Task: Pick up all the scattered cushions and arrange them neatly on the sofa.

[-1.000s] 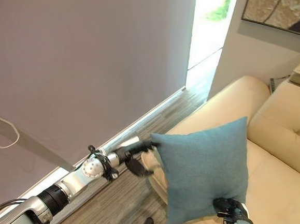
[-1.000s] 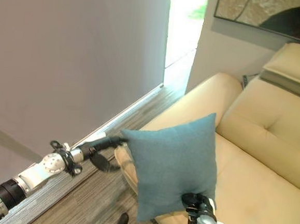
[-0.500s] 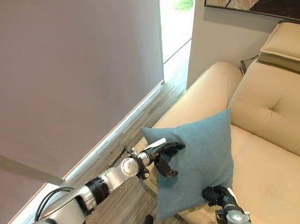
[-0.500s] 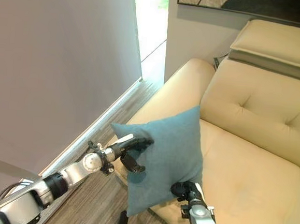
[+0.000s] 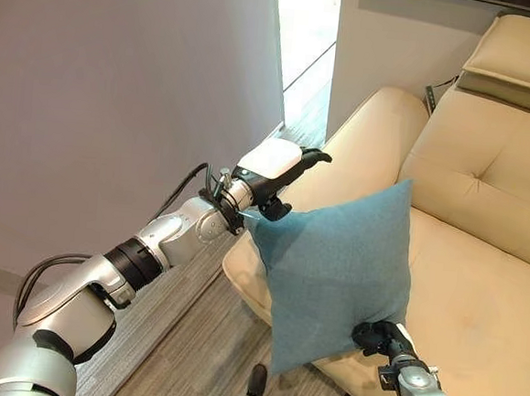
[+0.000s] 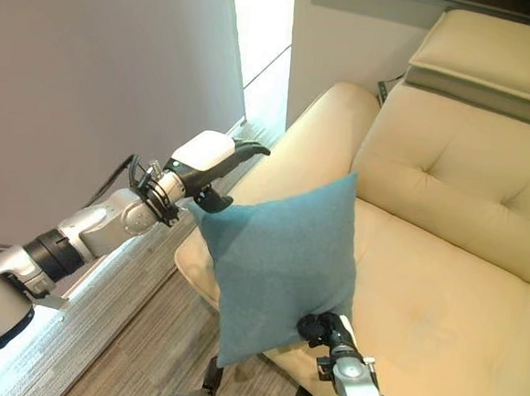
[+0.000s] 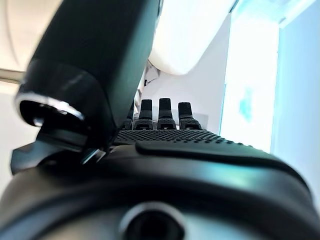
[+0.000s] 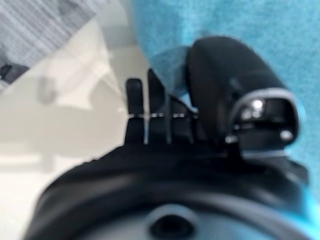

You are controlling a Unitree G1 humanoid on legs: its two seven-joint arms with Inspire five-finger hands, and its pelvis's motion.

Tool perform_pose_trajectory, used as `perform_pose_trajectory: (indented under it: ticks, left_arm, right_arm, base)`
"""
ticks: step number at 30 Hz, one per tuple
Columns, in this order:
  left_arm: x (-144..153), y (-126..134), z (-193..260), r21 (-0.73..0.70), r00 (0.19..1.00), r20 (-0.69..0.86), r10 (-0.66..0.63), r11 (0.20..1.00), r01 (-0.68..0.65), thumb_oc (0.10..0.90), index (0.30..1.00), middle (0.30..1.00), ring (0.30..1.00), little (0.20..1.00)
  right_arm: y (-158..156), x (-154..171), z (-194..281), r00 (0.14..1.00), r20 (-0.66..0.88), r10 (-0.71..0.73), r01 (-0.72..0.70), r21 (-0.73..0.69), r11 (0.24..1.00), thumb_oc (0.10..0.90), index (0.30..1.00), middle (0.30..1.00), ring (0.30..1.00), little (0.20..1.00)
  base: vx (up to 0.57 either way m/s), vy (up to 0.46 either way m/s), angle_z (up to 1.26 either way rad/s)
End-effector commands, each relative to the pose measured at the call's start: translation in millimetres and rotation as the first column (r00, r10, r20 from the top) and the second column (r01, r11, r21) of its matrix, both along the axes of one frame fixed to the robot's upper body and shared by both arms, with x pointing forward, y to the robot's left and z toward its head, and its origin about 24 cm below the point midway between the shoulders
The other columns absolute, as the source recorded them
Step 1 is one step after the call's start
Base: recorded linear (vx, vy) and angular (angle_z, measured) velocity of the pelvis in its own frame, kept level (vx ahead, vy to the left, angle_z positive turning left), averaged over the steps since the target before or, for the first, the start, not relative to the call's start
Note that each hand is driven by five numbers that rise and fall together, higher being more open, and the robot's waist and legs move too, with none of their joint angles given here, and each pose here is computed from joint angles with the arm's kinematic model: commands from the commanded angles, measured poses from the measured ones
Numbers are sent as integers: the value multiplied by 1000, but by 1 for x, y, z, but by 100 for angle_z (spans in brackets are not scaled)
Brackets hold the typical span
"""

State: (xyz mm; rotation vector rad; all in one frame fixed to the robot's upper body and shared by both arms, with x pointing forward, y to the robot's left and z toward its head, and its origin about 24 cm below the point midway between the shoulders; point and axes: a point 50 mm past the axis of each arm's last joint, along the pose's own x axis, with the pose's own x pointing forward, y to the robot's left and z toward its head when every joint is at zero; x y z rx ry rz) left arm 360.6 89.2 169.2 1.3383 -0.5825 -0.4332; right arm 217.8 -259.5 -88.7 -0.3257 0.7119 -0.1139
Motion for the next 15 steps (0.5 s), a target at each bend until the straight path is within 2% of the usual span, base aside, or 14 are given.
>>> perform_pose_trajectory:
  ticks: [1,4,6,8,9,10,11,12,13,15]
  left_arm:
    - [27,3,62,-31,982,161,103,995,-99,800,900,900,900,900]
    - [35,8,43,-23,985,76,155,988,-154,800,900,900,900,900]
    - [42,8,26,31,981,24,192,981,-192,800,900,900,900,900]
    - [43,1,35,53,983,53,177,982,-179,800,900,900,900,900]
    - [52,-3,57,63,968,114,225,970,-233,800,900,900,900,900]
    - [53,-4,57,63,968,116,223,971,-231,800,900,900,900,900]
    - [58,-2,59,121,957,131,258,954,-273,800,900,900,900,900]
    - [66,27,35,264,923,65,379,885,-382,800,900,900,900,900]
    - [66,27,35,264,923,66,379,886,-382,800,900,900,900,900]
    - [63,40,12,259,908,-29,418,881,-397,800,900,900,900,900]
  right_arm:
    - [64,30,13,965,133,226,-243,126,962,400,300,300,300,300]
    - [68,36,17,959,149,240,-259,127,958,400,300,300,300,300]
    - [79,54,32,940,215,264,-295,130,946,400,300,300,300,300]
    - [83,66,48,920,282,274,-318,125,940,400,300,300,300,300]
    - [85,72,57,904,328,275,-330,126,935,400,300,300,300,300]
    - [85,72,57,904,329,273,-329,127,936,400,300,300,300,300]
    - [86,76,62,895,348,278,-338,125,933,400,300,300,300,300]
    - [87,83,68,889,365,277,-342,124,931,400,300,300,300,300]
    - [87,83,69,889,366,277,-342,124,932,400,300,300,300,300]
    - [83,79,62,905,342,253,-314,137,940,400,300,300,300,300]
  base:
    - [-39,-4,3]
    - [-47,6,1]
    - [-112,29,-2]
    - [-139,39,-7]
    - [-97,18,-6]
    - [-70,-3,3]
    - [-52,3,4]
    - [-60,10,-2]
    - [-51,23,-20]
    - [-16,26,-25]
